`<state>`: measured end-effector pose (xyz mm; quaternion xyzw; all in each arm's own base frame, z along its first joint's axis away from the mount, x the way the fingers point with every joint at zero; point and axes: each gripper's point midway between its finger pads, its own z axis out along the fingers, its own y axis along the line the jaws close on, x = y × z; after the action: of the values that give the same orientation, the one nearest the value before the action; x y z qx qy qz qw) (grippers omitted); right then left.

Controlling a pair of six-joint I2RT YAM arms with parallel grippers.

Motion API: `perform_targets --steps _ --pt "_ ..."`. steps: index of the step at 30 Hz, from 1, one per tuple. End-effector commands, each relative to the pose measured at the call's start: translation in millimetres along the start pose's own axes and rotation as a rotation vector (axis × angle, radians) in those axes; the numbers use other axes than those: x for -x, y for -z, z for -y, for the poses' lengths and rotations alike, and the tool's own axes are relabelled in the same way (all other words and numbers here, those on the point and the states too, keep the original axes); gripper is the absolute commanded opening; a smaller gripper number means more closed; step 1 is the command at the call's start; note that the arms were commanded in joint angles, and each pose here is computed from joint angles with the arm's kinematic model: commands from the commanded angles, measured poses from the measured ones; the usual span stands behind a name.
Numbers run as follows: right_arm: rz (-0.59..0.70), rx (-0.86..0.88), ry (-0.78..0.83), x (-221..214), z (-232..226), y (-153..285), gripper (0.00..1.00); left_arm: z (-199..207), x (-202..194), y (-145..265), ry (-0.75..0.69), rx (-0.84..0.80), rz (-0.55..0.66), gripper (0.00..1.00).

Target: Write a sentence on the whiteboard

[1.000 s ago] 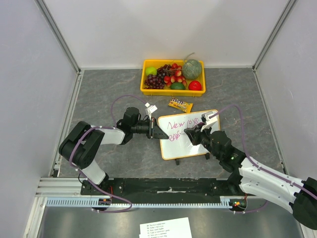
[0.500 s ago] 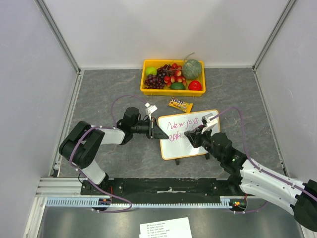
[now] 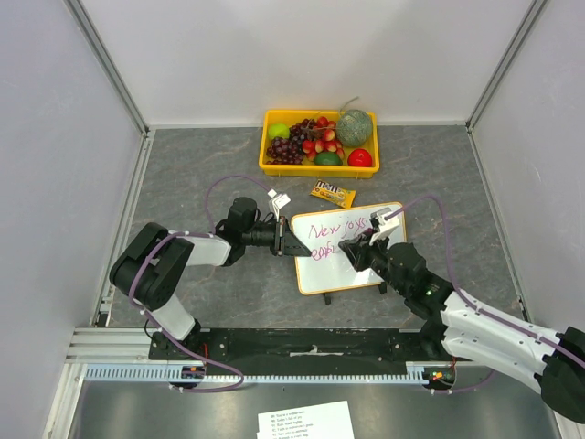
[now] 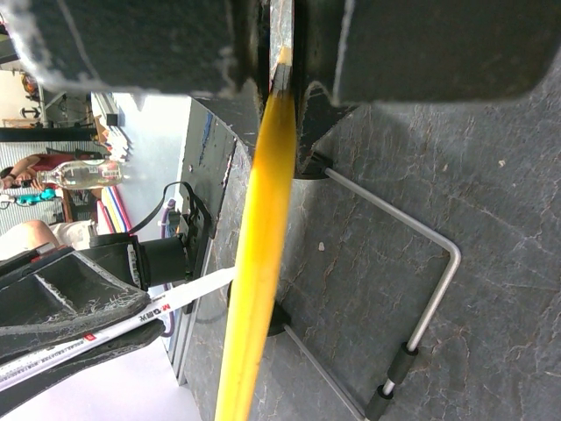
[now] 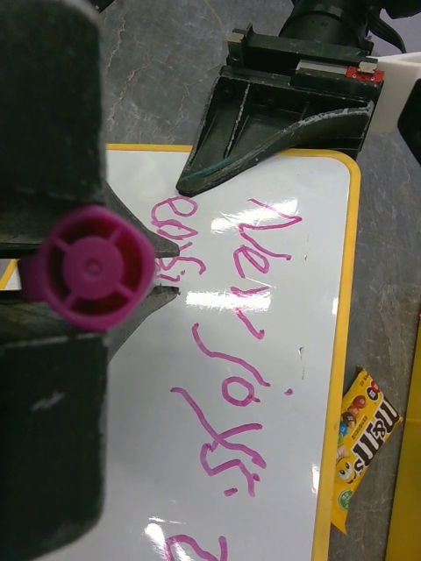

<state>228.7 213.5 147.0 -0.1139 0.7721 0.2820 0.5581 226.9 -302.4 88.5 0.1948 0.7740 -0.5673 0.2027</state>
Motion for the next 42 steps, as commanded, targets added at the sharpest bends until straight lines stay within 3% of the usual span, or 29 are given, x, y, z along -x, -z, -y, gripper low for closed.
perform_targets --steps 1,16,32,42 --pt "0.036 -0.065 0.037 20 7 -6 0.00 -63 -27 9 0.122 0.263 -0.027 0.02" --pt "0.037 -0.134 0.074 30 17 -6 0.00 -62 -27 8 0.123 0.259 -0.028 0.02" --pt "-0.010 -0.122 0.054 7 20 1 0.00 -63 -28 7 0.126 0.258 -0.032 0.02" --pt "0.050 -0.081 0.032 36 6 2 0.00 -63 -28 7 0.128 0.258 -0.033 0.02"
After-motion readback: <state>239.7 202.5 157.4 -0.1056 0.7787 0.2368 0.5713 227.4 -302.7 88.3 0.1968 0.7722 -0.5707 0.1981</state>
